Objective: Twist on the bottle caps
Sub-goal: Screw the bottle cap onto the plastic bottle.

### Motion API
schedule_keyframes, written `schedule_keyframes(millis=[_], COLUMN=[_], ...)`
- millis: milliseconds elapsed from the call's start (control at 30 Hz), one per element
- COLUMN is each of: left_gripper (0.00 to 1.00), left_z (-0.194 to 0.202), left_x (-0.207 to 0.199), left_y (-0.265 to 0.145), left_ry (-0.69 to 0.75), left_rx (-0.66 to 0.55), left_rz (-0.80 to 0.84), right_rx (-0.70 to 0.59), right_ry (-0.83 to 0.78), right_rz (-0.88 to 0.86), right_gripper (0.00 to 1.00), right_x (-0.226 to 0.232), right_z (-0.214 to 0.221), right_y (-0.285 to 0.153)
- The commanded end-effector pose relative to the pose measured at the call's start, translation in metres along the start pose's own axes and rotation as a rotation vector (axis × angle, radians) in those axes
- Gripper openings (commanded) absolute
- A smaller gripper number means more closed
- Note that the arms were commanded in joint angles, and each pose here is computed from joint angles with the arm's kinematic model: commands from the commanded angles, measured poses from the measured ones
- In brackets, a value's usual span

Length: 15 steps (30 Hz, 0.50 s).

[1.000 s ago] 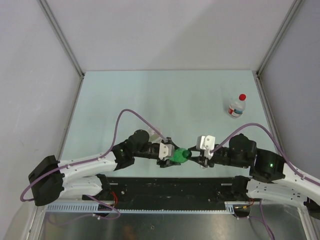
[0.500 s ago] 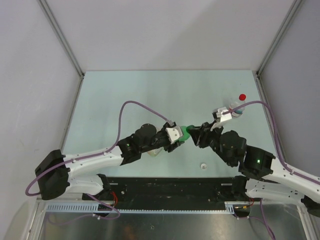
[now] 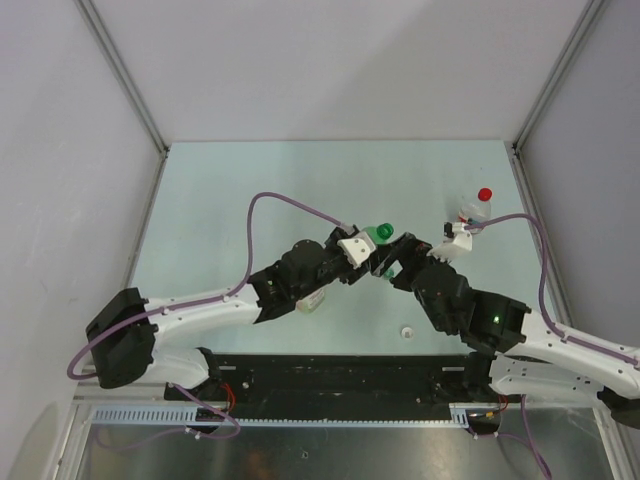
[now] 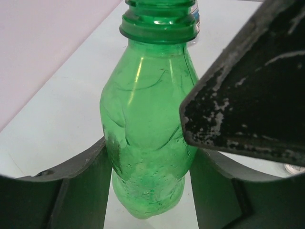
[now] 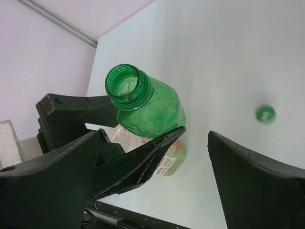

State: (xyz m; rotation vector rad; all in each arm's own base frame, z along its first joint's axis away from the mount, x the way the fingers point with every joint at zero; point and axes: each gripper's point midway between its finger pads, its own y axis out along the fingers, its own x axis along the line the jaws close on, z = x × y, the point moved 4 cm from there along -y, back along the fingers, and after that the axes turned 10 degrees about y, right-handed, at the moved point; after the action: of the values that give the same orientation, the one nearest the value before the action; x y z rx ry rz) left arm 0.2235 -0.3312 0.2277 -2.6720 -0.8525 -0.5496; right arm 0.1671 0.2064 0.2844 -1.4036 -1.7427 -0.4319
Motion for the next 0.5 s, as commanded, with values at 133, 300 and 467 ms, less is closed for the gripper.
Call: schedule_keyframes(millis=[133,300,467], left_gripper=[0.0,0.0,0.0], left_z=[-0.027,-0.023,-0.03], left_x=[0.011,0.005,0.004], left_y=[0.008,0.004,-0.007], left_ry=[-0.096,-0.149,-0.205], left_rx=[-0.105,-0.111,-0.166], left_rz=[-0.063,-0.037,0.017], right_rx=[0.037,0.02,-0.098], right_ry=[-0.06,-0.095,-0.066], right_rz=[-0.078,-0.102,-0.071], right_gripper=[0.99,0.99,0.99], right_x=[0.007,0.003,-0.006], right_z=[-0.003,-0.018,-0.049], right_y=[-0.012,-0.024,-0.03])
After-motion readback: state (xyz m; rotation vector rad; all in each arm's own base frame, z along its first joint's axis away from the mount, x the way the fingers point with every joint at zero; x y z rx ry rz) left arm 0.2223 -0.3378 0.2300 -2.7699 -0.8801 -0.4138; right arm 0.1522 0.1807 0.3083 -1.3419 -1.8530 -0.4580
